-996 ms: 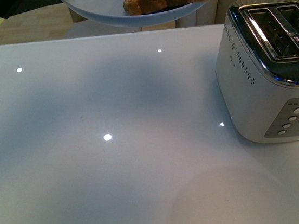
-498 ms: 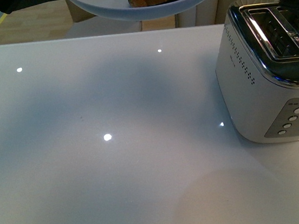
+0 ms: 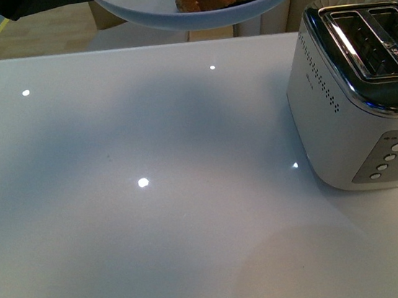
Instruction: Left arm holds plate, right arm toasts bread
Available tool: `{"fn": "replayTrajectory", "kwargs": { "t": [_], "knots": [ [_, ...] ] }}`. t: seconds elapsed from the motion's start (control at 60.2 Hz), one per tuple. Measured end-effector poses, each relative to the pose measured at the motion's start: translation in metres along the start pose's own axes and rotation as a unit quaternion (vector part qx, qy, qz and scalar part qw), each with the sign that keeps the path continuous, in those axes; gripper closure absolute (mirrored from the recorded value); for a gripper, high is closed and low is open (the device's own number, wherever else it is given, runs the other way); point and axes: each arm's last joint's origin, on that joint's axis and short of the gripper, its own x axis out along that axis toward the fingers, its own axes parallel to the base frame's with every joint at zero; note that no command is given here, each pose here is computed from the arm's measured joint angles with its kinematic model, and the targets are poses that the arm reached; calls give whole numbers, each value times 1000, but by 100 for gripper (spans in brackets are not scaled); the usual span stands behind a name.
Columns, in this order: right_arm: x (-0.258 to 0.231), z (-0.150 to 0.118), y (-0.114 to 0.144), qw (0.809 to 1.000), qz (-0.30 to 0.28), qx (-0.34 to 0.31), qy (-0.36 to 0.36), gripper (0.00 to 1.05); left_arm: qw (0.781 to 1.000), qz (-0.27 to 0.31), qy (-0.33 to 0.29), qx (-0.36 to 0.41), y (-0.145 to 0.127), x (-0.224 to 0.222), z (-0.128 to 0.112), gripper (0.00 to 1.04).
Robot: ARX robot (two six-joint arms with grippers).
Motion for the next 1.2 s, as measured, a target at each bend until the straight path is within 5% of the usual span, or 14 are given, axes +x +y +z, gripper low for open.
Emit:
{"fn": "replayTrajectory", "kwargs": {
  "t": [0.232,0.399,0.631,0.98,1.196],
  "knots": [
    [-15,12,9,1000,11,-17,-23,102,1000,-2,2,-3,-1,0,-1,102],
    [-47,61,37,992,13,-59,-111,102,1000,-4,2,-4,-1,0,-1,102],
    [-63,108,62,954,-125,-197,-187,102,1000,-5,0,-5,-1,0,0,102],
    [-32,96,27,871,-270,-406,-62,102,1000,-6,1,-7,-2,0,-2,102],
    [-23,82,13,853,-279,-440,-14,102,1000,-7,1,-10,-2,1,-3,102]
  ]
}}
